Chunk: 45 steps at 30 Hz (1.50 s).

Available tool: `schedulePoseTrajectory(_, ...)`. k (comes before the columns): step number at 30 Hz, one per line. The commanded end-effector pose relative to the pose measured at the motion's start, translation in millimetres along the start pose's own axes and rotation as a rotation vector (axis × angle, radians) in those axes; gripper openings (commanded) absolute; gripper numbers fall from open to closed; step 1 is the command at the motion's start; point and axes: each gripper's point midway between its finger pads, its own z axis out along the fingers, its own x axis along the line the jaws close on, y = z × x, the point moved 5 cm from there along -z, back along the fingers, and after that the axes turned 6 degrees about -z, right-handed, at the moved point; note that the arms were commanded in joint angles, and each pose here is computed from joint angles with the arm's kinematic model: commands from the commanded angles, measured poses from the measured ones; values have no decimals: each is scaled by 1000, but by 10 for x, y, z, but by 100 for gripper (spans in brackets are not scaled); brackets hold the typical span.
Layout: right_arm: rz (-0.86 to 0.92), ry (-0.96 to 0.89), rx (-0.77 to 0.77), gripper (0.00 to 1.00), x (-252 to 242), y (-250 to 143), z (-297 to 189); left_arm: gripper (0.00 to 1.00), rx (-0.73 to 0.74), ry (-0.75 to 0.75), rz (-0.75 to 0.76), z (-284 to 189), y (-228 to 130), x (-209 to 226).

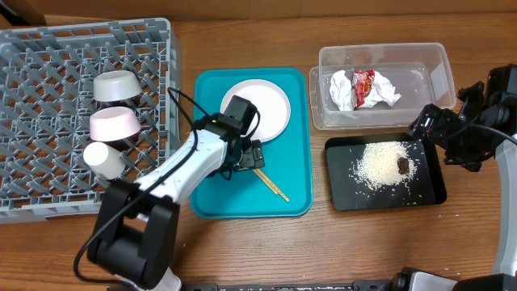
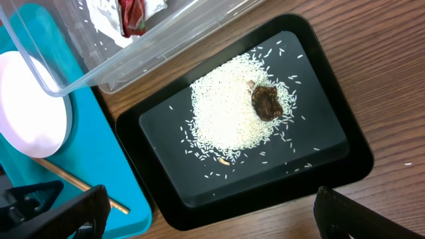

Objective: Sort waste into correct bins and load items into the dishwasher
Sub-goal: 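Lower the left gripper onto the chopsticks and pinch one chopstick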

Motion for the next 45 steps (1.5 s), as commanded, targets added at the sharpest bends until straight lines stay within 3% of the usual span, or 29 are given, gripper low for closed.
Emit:
schedulePoseTrajectory(1,-11,6,-19,100,21,10,-50,100,16,60,37,145,-29,61)
schedulePoseTrajectory(14,-11,6,-20,100,21,10,-50,100,69,160,53,226,-124,212)
schedulePoseTrajectory(33,-11,6,-20,100,21,12,-50,98,64,-51,108,1,73,-205)
schedulePoseTrajectory(38,-11,6,-20,100,21,12,-50,93,39,-48,107,-7,120,-218)
schedulePoseTrajectory(45,-11,6,-20,100,21,11,-50,97,40,27,107,131,49,-70)
